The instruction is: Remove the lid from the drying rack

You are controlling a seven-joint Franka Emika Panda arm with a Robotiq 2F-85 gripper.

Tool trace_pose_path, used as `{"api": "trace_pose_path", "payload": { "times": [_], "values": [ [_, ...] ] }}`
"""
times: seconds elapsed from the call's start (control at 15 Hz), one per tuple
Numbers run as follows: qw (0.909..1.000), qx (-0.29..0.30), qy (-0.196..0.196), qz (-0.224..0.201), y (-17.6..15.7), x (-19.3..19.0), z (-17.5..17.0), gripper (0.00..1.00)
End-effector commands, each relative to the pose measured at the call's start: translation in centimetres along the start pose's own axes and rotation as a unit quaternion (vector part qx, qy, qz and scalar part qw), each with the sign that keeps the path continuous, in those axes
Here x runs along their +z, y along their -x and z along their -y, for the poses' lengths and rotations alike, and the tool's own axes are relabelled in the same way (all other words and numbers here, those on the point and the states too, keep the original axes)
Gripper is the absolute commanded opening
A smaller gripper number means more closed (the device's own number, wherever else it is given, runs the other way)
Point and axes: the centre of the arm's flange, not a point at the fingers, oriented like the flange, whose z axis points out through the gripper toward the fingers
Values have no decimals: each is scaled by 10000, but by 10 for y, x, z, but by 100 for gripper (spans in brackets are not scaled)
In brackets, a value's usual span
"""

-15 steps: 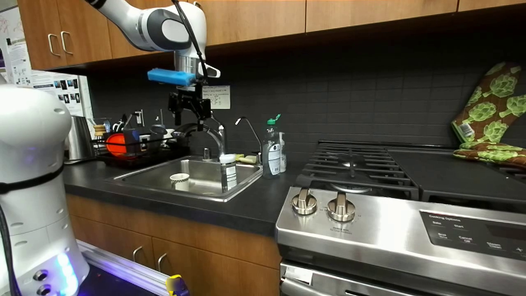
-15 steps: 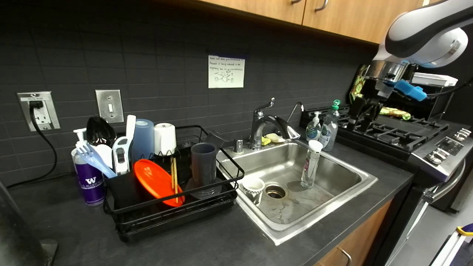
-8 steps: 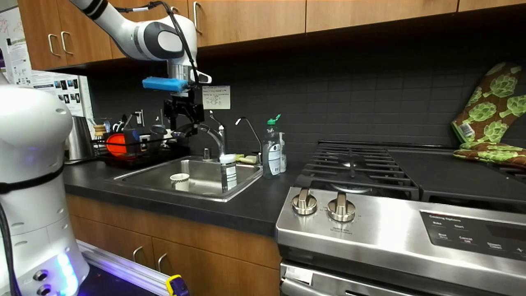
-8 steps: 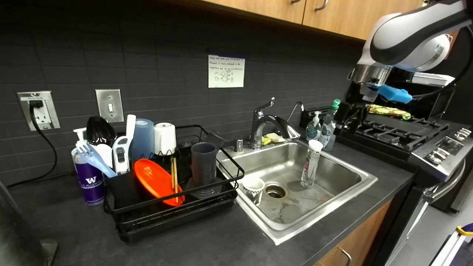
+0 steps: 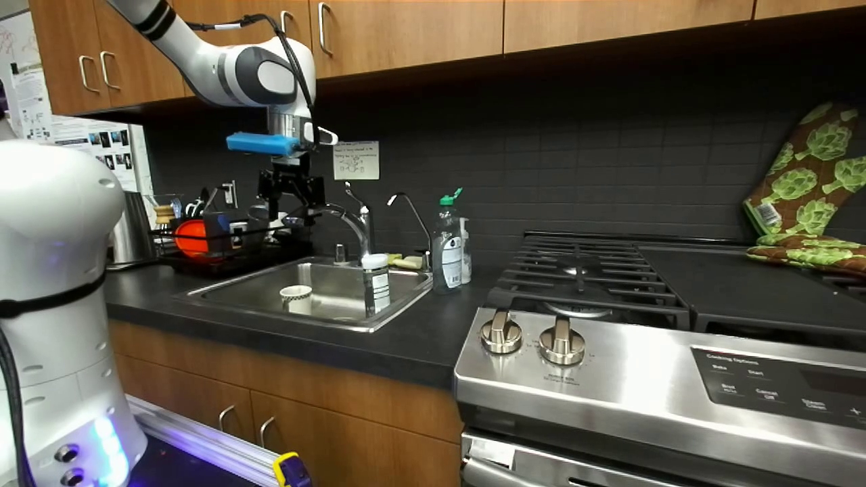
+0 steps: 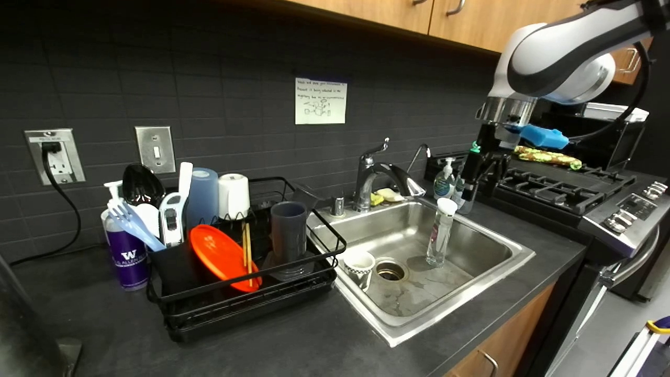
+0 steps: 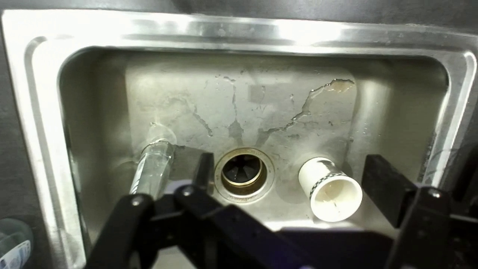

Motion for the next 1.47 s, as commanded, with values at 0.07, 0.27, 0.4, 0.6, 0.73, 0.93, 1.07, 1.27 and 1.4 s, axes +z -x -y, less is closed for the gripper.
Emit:
{"api": "trace_pose_path", "payload": {
  "times": [0.07,0.27,0.4,0.6,0.73,0.93,1.07,1.27,1.4],
  "values": [
    [9997,-76,4,216,-9,0,29,100],
    [9989,-233,50,401,-5,3,55,100],
    [9981,-370,82,489,-2,8,77,100],
    [9969,-602,83,509,0,13,108,100],
    [9964,-715,10,452,-1,16,126,100],
    [9948,-886,-89,492,-1,20,151,100],
    [9940,-961,-162,494,-3,22,169,100],
    [9939,-1001,-182,422,-15,25,198,100],
    [9942,-1007,-157,342,-22,27,216,100]
  ]
}}
